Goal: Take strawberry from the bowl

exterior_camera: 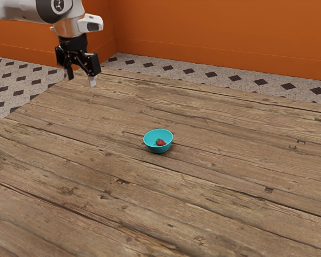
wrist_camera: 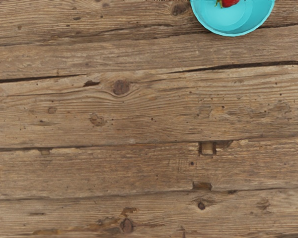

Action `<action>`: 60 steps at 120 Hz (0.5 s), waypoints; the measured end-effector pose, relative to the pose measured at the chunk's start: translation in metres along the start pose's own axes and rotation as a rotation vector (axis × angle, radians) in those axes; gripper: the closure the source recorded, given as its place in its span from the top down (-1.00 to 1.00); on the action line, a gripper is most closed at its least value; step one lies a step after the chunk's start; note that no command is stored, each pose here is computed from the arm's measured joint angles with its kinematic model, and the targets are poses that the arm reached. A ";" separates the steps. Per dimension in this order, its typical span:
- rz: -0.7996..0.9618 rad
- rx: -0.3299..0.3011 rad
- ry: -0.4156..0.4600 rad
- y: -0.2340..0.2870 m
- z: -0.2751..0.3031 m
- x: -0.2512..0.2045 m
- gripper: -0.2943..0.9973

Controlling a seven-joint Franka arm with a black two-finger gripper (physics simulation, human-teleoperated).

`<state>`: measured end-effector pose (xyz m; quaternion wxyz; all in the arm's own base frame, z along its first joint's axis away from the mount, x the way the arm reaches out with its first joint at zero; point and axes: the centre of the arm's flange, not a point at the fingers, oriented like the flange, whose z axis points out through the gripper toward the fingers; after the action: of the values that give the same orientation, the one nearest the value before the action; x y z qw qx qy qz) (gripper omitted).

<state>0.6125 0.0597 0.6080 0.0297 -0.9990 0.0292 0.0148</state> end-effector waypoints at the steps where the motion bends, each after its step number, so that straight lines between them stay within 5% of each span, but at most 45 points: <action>1: 0.000 0.000 0.000 0.000 0.000 0.000 0.54; 37: 0.050 0.007 0.004 0.003 0.016 0.016 0.54; 60: 0.355 0.028 0.118 0.045 0.047 0.076 0.54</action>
<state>0.6848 0.0131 0.5556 0.0389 -0.9768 0.2069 -0.0392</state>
